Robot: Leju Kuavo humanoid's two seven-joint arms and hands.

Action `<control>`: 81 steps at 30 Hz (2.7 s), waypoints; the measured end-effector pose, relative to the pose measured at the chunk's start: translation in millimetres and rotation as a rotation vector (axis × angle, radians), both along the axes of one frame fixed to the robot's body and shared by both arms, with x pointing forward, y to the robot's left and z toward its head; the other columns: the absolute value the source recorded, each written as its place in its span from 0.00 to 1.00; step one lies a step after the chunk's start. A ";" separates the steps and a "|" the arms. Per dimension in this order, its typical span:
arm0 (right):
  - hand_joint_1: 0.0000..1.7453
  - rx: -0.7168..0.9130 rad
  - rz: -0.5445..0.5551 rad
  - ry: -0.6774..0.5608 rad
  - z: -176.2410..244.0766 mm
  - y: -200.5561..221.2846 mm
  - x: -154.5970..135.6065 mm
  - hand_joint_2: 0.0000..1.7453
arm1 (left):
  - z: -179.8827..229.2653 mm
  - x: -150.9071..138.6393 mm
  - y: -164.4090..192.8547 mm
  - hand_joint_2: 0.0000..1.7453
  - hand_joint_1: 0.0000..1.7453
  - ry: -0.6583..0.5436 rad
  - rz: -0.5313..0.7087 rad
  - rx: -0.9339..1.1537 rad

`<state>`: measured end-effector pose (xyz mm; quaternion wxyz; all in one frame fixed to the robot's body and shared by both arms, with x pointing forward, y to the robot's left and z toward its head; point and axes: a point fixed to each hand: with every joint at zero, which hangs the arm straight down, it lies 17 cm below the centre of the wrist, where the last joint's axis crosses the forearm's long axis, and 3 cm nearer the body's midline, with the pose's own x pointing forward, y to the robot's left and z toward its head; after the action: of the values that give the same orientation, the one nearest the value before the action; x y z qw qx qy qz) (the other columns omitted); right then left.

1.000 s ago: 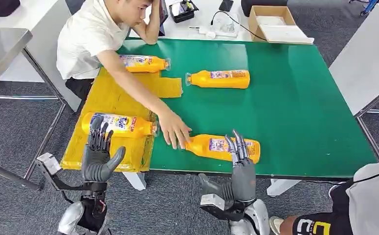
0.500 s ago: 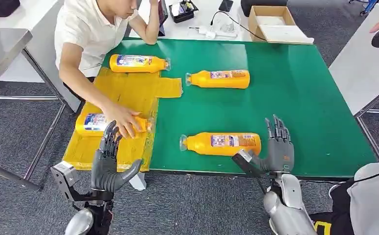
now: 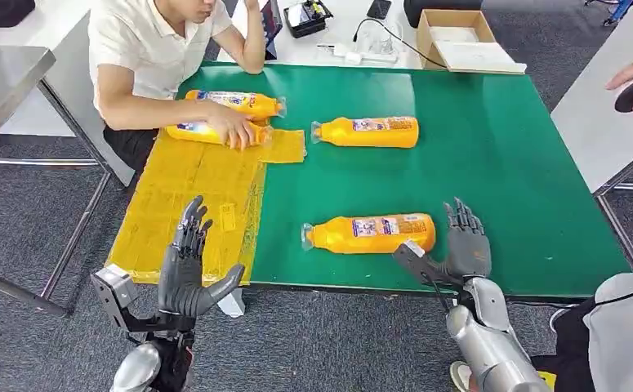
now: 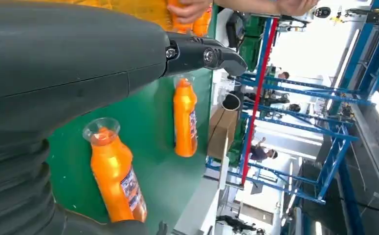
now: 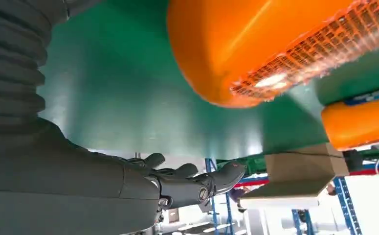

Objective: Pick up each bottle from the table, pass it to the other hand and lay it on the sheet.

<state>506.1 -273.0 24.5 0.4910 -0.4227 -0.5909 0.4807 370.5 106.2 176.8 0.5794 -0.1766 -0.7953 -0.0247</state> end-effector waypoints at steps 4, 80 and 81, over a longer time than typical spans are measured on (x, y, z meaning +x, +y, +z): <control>0.00 0.025 0.036 0.025 -6.0 11.5 -1.7 1.00 | 1.8 1.6 -4.4 1.00 0.00 -0.005 -0.012 0.002; 1.00 0.660 0.366 0.285 3.1 180.5 -40.1 1.00 | -23.2 -4.6 -45.5 1.00 0.00 0.166 -0.157 -0.114; 1.00 0.670 0.381 0.286 6.2 189.1 -43.1 1.00 | -23.7 -6.1 -48.4 1.00 0.00 0.167 -0.166 -0.113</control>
<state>462.9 -83.9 30.7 0.5809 -0.0516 -0.7082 0.3979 364.4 57.8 153.1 0.6288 -0.2757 -0.7269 -0.0129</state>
